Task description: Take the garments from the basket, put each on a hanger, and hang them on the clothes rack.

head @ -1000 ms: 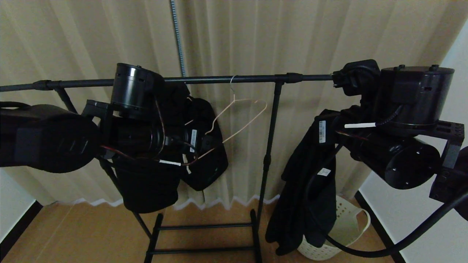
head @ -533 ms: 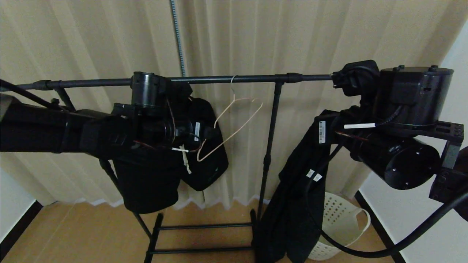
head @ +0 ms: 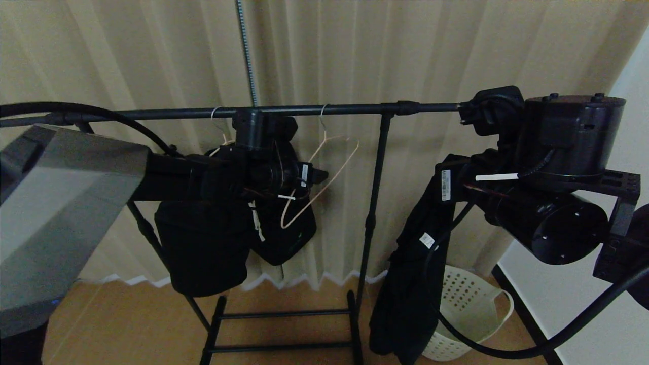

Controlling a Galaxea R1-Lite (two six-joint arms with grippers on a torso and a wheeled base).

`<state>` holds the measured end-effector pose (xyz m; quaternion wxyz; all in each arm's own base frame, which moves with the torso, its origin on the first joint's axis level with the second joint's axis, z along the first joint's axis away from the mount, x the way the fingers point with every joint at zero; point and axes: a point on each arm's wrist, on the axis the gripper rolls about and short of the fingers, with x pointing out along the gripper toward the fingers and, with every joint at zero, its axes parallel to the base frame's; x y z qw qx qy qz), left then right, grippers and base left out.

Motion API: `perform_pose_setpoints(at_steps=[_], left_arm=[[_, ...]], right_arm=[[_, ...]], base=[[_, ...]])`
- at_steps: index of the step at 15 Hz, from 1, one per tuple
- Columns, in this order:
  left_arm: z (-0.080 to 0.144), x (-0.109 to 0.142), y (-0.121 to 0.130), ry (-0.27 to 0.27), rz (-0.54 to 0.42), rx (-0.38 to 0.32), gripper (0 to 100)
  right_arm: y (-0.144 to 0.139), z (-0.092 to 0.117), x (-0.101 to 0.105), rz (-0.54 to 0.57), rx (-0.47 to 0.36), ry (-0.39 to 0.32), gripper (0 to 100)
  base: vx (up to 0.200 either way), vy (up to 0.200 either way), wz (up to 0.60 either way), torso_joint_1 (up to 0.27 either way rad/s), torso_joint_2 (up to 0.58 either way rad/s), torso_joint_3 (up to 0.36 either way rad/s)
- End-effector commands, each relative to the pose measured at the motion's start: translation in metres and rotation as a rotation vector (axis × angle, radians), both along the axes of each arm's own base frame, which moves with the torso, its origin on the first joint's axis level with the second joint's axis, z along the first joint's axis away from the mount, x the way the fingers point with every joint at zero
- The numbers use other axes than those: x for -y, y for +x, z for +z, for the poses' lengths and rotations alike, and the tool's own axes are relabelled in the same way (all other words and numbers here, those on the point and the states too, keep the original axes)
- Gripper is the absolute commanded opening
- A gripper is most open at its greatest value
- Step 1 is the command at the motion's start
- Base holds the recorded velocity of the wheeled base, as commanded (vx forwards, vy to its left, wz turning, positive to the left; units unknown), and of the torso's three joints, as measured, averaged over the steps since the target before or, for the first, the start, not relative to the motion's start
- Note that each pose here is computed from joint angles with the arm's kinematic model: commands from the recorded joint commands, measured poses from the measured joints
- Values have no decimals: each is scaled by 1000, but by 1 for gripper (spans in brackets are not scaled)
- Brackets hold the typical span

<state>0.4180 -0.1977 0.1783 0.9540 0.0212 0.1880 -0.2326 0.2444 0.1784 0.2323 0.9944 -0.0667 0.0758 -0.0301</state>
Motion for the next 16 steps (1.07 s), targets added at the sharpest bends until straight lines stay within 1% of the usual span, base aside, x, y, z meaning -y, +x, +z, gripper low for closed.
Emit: perform_pose_setpoints(at_steps=[1,4,5,12,15,16], left_arm=[[-20,8,15,7,-1,-17,100],[-27,14,25,4,0,-8,100],[-28,14,25,6,0,-12,0],[-26,15,25,2,-1,-6,0],[-20,15,23,-6,-4,8,0],[-12,15,20,-16,-6,20,0]], right_arm=[[1,-1,-1,1,-3,-3,0],[1,-2,-1,2,-4,-3,0],[1,-2,-1,2,-5,-3,0],[1,-2,-1,2,-5,-3,0],[1,-2,-1,2,-5,-3,0],[1,-2,-1,2,-5,-3,0]], base=[[0,0,0,0,0,0],[0,0,0,0,0,0],[0,0,0,0,0,0],[0,0,0,0,0,0],[0,0,0,0,0,0],[0,0,0,0,0,0]])
